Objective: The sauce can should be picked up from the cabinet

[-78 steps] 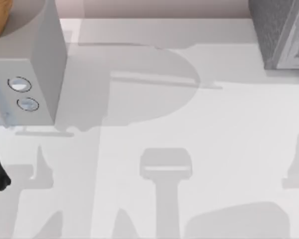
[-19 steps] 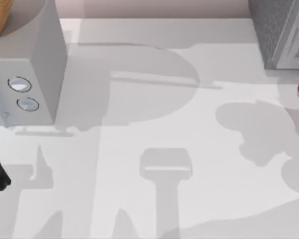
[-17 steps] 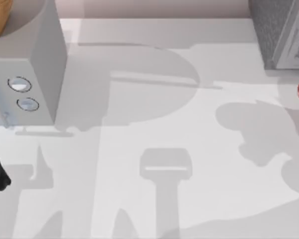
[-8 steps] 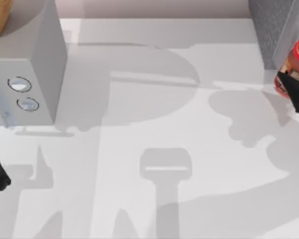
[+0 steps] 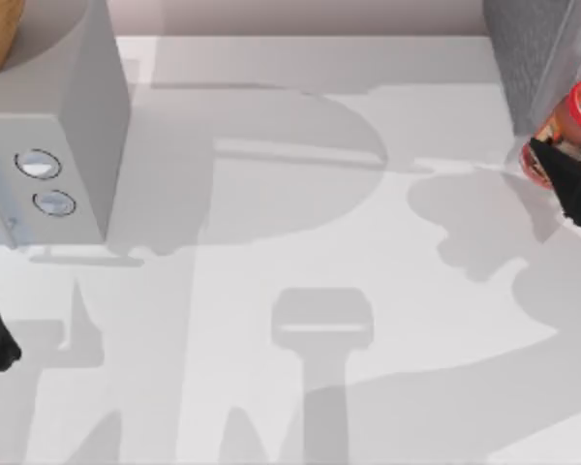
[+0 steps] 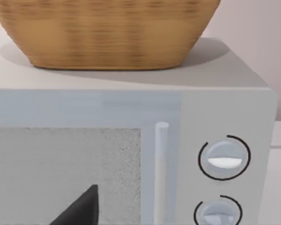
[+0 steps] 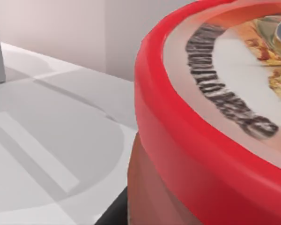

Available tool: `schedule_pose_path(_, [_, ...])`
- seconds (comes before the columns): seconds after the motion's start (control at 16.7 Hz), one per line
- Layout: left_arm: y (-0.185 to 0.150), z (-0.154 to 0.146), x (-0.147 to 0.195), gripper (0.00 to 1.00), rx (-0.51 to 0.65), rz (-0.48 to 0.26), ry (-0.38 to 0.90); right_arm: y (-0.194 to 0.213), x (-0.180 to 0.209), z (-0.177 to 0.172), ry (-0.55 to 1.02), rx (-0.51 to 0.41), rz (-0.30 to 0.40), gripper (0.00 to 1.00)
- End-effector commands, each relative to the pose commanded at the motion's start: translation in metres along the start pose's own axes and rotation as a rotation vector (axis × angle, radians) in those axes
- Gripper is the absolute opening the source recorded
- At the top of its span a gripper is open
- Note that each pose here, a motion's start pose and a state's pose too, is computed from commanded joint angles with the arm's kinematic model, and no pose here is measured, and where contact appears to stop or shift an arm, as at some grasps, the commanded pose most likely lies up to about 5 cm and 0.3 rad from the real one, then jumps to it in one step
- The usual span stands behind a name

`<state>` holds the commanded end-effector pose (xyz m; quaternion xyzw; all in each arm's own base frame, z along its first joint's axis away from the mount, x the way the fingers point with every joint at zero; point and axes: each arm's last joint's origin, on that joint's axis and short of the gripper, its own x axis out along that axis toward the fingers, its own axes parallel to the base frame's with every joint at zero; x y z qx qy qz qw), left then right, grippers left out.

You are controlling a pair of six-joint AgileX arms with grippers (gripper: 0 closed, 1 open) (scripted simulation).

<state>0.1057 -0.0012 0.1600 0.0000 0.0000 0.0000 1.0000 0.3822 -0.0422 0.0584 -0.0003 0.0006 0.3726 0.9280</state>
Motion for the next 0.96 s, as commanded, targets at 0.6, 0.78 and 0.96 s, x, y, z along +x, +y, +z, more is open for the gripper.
schedule_pose_path(0.6, [0.0000, 0.0000, 0.0000, 1.00, 0.000, 0.000, 0.000, 0.0000, 0.0000, 0.0000, 0.000, 0.000, 0.000, 0.98])
schedule_pose_path(0.78, [0.0000, 0.0000, 0.0000, 1.00, 0.000, 0.000, 0.000, 0.0000, 0.0000, 0.0000, 0.000, 0.000, 0.000, 1.00])
schedule_pose_path(0.96, [0.0000, 0.0000, 0.0000, 1.00, 0.000, 0.000, 0.000, 0.0000, 0.0000, 0.0000, 0.000, 0.000, 0.000, 1.00])
